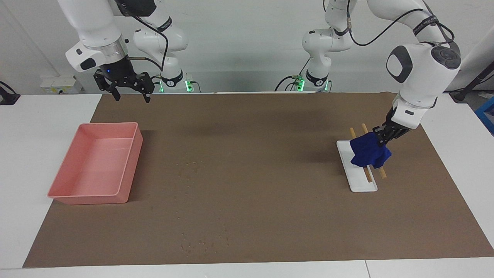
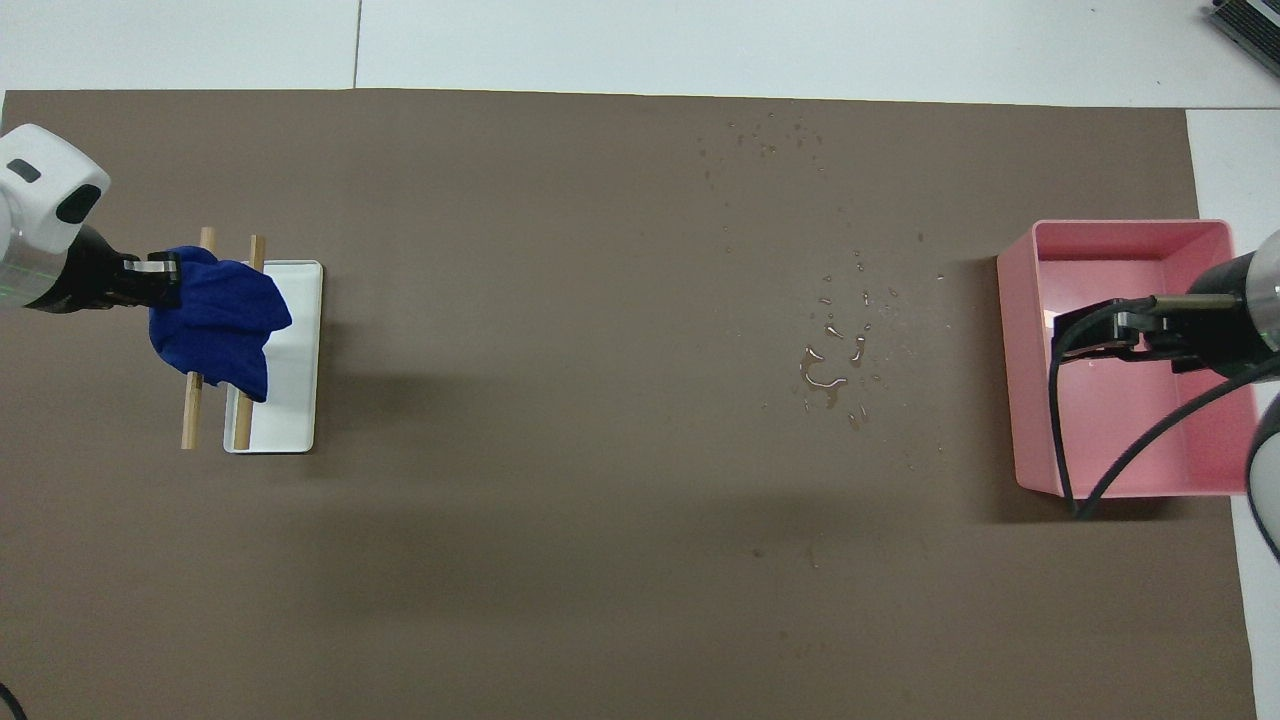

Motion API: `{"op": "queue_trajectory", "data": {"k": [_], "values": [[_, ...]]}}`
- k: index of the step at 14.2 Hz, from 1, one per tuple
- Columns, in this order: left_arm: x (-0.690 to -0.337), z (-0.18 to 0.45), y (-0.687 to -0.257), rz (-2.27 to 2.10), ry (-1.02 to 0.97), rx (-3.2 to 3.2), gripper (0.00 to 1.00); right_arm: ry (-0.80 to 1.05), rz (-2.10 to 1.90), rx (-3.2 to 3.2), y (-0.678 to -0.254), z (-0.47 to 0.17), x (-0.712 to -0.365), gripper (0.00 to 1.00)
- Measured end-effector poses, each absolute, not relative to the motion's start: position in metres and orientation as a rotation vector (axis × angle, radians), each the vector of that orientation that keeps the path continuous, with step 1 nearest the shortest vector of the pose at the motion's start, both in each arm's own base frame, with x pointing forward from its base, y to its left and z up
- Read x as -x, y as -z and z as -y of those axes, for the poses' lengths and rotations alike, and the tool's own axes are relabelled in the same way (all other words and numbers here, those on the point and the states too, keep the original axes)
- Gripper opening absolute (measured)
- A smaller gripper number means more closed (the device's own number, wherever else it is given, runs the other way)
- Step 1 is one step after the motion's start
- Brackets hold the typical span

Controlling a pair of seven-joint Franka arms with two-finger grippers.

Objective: Wipe water with towel using both arms
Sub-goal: 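Lift the towel with the left gripper while the right gripper approaches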

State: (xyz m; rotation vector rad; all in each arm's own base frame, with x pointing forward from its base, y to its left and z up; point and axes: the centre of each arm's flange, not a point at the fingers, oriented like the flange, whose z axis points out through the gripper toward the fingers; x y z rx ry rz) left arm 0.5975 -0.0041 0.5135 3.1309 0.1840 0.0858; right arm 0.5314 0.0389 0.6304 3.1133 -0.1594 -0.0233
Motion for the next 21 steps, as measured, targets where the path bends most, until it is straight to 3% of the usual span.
{"op": "queue_trajectory", "data": {"k": [6,11,15,21], "values": [[-0.585,0.077,-0.57,-0.668,-0.018,-2.946,0.07,0.014,0.189,-3.113,-0.634,-0.029,-0.53,1.0],[-0.542,0.202,-0.594,-1.065,0.028,-2.786,0.07,-0.022,0.259,-3.11,-0.646,-0.029,-0.523,1.0],[-0.507,0.292,-0.602,-1.306,0.033,-2.629,0.07,-0.028,0.551,-3.104,-0.64,-0.054,-0.528,0.99],[-0.485,0.355,-0.619,-1.675,0.061,-2.219,0.07,0.18,1.268,-3.073,-0.618,-0.106,-0.539,0.99]]}}
